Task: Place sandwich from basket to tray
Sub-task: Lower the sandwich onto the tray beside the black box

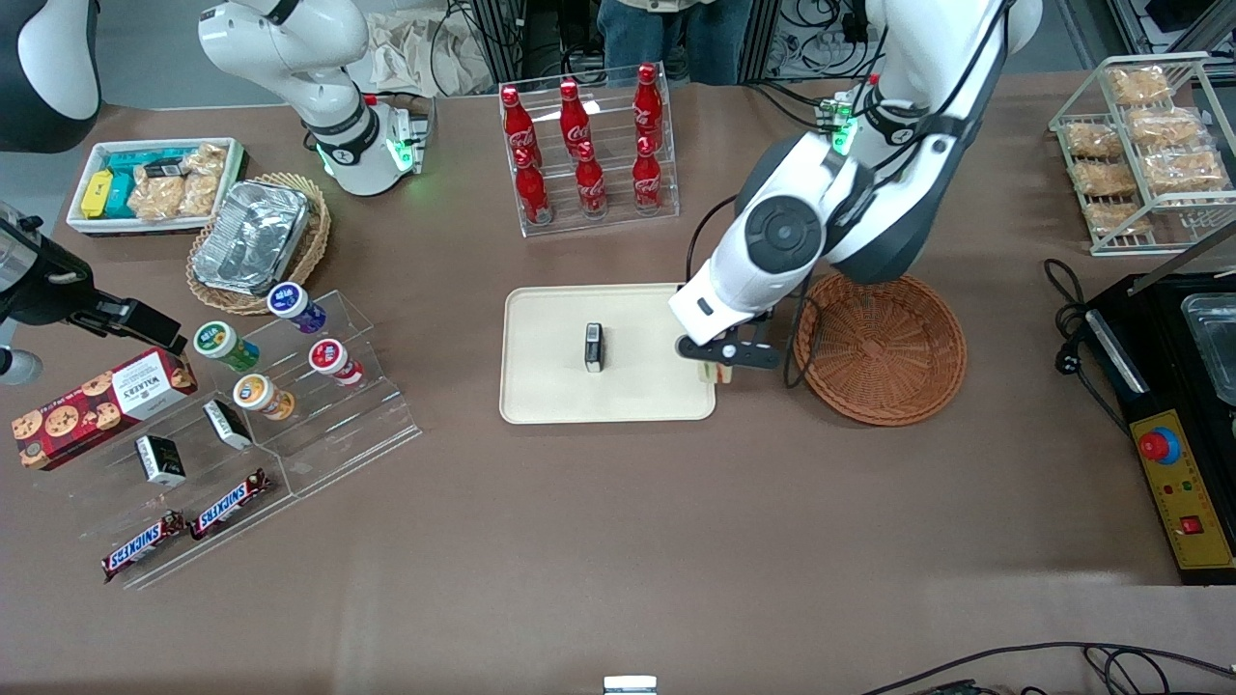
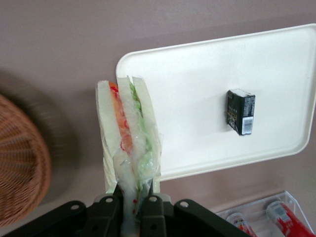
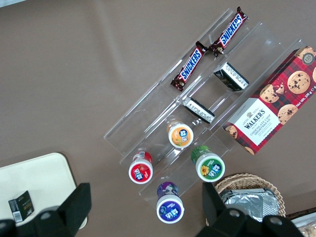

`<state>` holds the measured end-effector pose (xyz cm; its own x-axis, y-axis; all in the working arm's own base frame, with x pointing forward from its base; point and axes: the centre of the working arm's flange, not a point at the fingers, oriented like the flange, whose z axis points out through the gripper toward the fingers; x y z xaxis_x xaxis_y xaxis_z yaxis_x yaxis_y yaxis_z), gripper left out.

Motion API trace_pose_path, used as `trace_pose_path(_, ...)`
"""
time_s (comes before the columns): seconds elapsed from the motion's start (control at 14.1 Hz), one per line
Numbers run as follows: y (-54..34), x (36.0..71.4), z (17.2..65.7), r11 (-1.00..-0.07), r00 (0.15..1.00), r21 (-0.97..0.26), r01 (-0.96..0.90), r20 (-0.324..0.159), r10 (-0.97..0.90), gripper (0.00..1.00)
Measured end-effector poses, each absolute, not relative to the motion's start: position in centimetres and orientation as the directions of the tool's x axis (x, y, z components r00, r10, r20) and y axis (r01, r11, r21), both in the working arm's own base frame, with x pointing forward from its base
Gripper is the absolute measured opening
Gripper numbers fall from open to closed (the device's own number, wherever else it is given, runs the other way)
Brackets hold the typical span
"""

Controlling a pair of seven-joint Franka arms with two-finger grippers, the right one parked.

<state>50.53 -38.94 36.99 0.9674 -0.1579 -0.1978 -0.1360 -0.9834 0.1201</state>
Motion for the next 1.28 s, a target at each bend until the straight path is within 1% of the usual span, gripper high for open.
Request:
trace_pose_path(0.35,-42.7,49.4,31.0,-0.982,0.975,0.145,-0.117,-0.171,-0.141,0.15)
trace_pose_path(0.57,-42.7,48.9,27.7,-0.982,0.98,0.154,-0.106,-0.153,-0.129,0.15)
trace_pose_path(0.78,-42.3,47.8,25.4,-0.983,0.98,0.149,-0.104,-0.152,-0.127,0.16)
trace_pose_path(0.85,-42.2,47.7,25.3,-0.984,0.98,0.147,-0.104,-0.154,-0.127,0.21)
trace_pose_path(1.06,-41.8,48.3,25.8,-0.984,0.983,0.145,-0.1,-0.14,-0.12,0.48)
trace_pose_path(1.14,-41.4,48.8,26.6,-0.985,0.985,0.146,-0.093,-0.132,-0.113,0.56)
trace_pose_path(1.21,-40.7,49.5,27.9,-0.986,0.987,0.147,-0.083,-0.123,-0.101,0.67)
trace_pose_path(1.28,-39.6,50.6,29.7,-0.987,0.99,0.148,-0.066,-0.113,-0.083,0.76)
